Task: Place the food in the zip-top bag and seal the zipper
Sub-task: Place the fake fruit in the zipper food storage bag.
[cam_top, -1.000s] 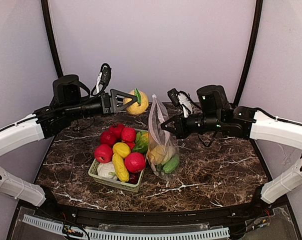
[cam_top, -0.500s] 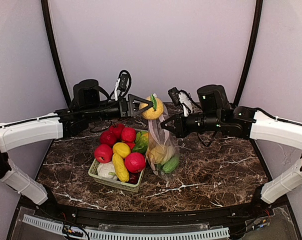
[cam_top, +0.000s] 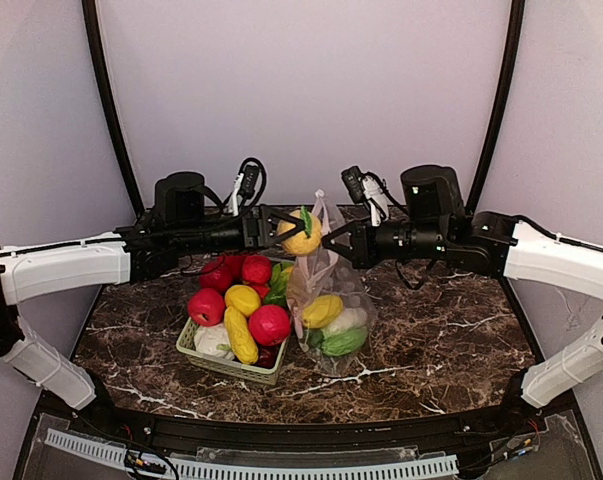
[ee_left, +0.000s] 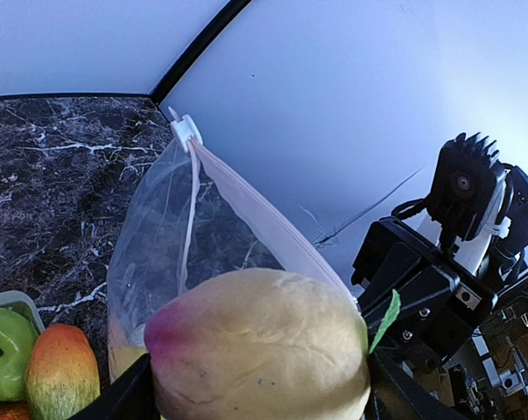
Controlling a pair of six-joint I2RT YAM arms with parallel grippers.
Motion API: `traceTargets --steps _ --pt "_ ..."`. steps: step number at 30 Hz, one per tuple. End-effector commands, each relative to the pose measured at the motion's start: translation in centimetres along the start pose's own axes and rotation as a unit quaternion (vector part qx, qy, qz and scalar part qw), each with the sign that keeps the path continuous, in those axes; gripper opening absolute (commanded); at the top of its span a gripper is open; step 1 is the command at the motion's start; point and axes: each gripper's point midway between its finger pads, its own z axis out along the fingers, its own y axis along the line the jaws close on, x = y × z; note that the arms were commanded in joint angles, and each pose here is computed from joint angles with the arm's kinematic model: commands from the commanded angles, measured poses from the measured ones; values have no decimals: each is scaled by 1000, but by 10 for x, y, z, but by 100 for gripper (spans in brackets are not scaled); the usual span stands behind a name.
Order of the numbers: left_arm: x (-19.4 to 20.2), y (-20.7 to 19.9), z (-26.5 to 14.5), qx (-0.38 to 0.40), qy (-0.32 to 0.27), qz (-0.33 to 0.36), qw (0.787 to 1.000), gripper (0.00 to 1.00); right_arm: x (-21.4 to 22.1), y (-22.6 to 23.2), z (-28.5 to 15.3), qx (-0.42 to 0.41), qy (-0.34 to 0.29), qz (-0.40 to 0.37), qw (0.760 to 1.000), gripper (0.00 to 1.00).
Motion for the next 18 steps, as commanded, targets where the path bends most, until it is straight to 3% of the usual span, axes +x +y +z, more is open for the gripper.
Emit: traceTargets --steps 1,18 --pt "12 3 3 1 22 -4 1000 58 -19 14 -7 -30 -37 -8 999 0" --pt "40 7 33 -49 126 39 990 59 -13 14 -3 -36 -30 -5 999 0"
